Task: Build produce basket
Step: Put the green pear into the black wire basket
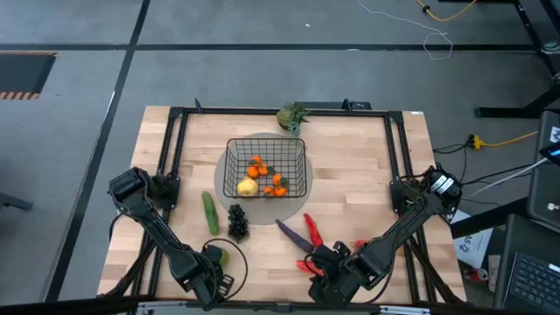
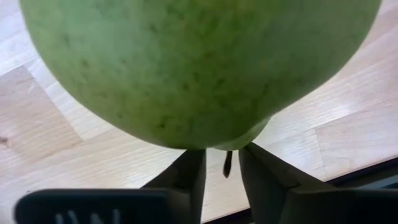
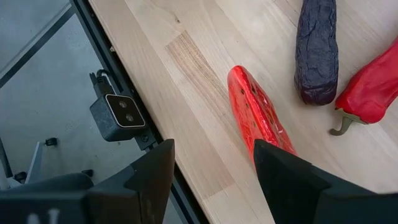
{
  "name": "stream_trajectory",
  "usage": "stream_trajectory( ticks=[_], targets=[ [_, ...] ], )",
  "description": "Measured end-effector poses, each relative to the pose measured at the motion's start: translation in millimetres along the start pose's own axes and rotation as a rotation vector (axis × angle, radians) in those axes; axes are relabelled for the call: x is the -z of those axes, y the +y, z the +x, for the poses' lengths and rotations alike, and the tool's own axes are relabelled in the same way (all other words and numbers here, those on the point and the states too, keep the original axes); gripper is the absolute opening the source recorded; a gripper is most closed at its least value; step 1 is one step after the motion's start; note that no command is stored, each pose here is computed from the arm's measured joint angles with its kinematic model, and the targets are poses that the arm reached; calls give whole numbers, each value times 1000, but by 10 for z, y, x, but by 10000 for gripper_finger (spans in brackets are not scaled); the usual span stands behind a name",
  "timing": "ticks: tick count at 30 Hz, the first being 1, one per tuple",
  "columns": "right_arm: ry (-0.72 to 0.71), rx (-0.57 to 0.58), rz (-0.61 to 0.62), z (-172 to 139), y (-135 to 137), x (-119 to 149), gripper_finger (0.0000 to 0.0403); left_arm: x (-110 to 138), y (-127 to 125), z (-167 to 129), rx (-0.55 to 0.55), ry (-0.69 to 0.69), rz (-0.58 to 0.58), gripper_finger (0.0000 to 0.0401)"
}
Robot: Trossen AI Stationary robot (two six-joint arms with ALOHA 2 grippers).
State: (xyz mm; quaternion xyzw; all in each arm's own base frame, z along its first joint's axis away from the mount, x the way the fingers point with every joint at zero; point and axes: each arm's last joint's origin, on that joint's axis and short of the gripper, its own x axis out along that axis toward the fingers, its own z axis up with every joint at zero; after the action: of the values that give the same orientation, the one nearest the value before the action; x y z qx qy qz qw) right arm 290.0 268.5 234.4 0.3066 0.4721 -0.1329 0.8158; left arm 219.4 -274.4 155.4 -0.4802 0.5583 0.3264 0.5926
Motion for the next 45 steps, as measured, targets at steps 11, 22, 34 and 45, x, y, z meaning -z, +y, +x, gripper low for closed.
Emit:
stream_trajectory(
  ticks=[11, 22, 34, 45],
  targets=[
    [0, 0, 0, 0, 0, 0, 220, 1, -5, -4, 5, 2, 6, 6],
    [-33, 8, 0, 0, -3, -9, 220, 42, -150, -117, 210, -36, 169, 1],
    [-51, -14, 10, 1, 20, -24, 220, -191, -453, -1052, 526, -437, 502, 0],
    [-119, -70, 40, -1, 84, -64, 220, -823, -548, -1937, 540, -888, 631, 0]
  ],
)
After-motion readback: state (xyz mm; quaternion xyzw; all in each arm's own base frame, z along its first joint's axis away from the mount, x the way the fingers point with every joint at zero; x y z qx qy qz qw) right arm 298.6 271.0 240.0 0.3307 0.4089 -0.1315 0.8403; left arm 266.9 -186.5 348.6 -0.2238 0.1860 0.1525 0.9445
